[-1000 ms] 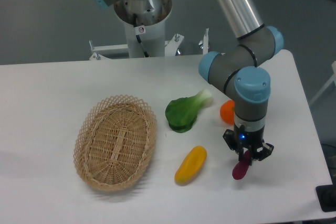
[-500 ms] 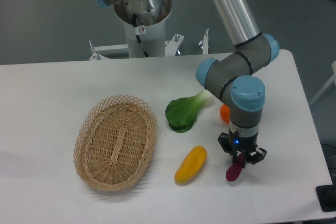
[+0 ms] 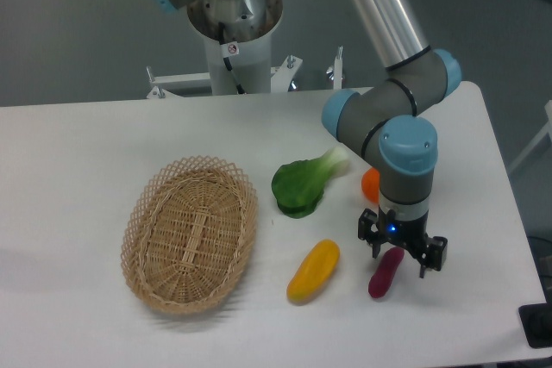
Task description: Place the sweet potato on the table
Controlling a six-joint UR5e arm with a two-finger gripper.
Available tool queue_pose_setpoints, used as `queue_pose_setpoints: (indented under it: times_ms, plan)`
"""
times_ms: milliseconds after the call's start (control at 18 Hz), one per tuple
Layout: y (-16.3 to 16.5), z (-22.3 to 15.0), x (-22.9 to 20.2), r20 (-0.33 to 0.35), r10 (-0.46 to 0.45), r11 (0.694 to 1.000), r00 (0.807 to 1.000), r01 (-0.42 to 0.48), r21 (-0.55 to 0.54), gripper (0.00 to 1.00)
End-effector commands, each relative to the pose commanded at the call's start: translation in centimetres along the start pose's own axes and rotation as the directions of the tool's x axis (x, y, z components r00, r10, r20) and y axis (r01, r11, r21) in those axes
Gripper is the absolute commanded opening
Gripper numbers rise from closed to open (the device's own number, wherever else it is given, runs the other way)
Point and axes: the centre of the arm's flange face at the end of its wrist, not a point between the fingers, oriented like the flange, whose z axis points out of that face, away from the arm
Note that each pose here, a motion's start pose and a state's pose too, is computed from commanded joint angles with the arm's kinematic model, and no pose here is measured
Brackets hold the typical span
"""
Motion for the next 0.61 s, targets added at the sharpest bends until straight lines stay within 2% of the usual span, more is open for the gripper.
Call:
queue_pose_setpoints:
  times_ms: [278,500,611]
  plan:
    - [-0.3,-3.8,-0.6,0.048,-0.003,1.000,0.999,0.002,0.009,1.00]
    - [0.1,-8.3,-1.9,0.125,0.003,1.000,0.992,-0.004,0.005,1.00]
    - [1.6,-10.2,-2.7,0.111,0.022,1.000,0.994,-0.020,-0.018,1.00]
